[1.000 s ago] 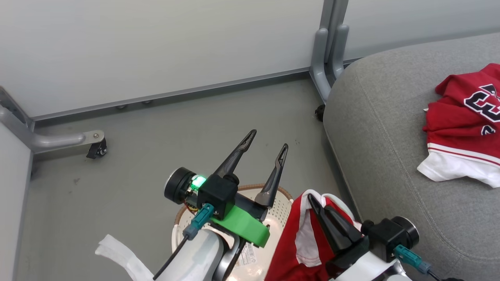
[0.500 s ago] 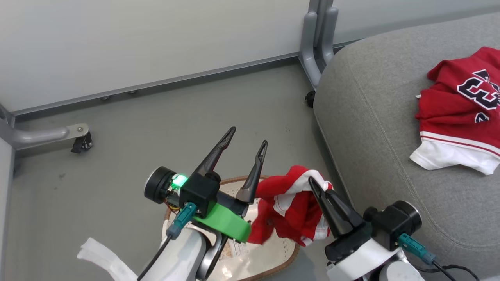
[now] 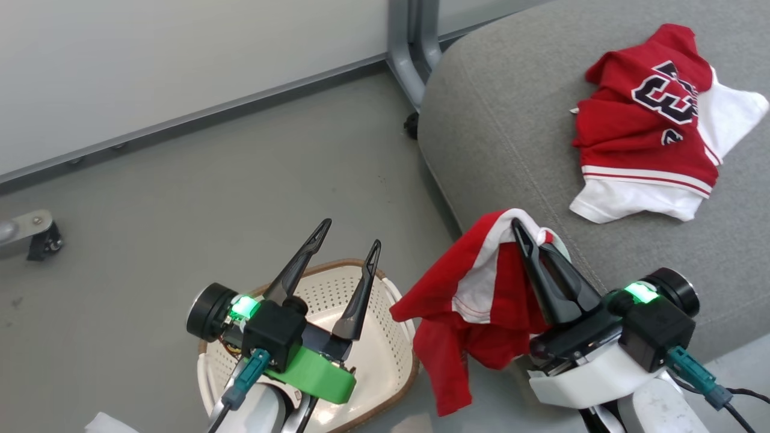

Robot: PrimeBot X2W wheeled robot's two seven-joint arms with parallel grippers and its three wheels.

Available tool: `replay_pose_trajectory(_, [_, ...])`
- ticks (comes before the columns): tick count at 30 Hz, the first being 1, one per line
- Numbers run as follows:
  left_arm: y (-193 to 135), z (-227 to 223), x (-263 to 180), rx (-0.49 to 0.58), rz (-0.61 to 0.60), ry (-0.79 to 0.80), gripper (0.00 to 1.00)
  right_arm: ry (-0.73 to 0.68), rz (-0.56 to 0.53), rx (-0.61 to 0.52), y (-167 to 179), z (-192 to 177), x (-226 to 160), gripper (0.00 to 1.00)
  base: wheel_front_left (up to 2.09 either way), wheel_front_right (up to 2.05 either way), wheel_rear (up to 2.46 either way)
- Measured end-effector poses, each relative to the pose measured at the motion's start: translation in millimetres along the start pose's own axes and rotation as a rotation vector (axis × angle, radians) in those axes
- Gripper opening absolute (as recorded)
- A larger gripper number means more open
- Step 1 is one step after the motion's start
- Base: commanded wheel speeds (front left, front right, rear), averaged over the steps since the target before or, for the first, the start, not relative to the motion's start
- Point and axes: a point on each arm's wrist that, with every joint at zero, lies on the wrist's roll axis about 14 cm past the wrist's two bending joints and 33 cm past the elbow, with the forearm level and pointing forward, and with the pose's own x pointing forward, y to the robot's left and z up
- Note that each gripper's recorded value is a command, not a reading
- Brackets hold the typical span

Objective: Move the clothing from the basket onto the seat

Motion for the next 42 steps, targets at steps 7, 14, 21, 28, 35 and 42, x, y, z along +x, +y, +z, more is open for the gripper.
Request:
replay_pose_trajectory(7, [-32,-18,10,-0.043,-0.128,0.027,1.0,0.0,-0.163,-0.08,-43,15,-31,0.0,0.0,0.0,0.0])
replay_pose_trajectory(14, [-64,-26,26,-0.068,-0.248,0.027,1.0,0.006,-0.297,-0.146,-71,30,-61,0.0,0.0,0.0,0.0])
replay_pose_trajectory(21, [-98,-32,36,-0.107,-0.374,0.024,1.0,0.005,-0.417,-0.217,-98,47,-86,0.0,0.0,0.0,0.0])
replay_pose_trajectory(28, [-101,-52,40,-0.124,-0.413,0.055,1.0,-0.035,-0.413,-0.325,-120,65,-62,0.0,0.0,0.0,0.0])
replay_pose_trajectory(35, [-91,-65,49,-0.107,-0.434,0.072,1.0,-0.147,-0.335,-0.54,-160,114,-2,0.0,0.0,0.0,0.0])
replay_pose_trajectory(42, [-56,-89,58,-0.094,-0.391,0.103,1.0,-0.3,-0.304,-0.662,-210,180,78,0.0,0.0,0.0,0.0])
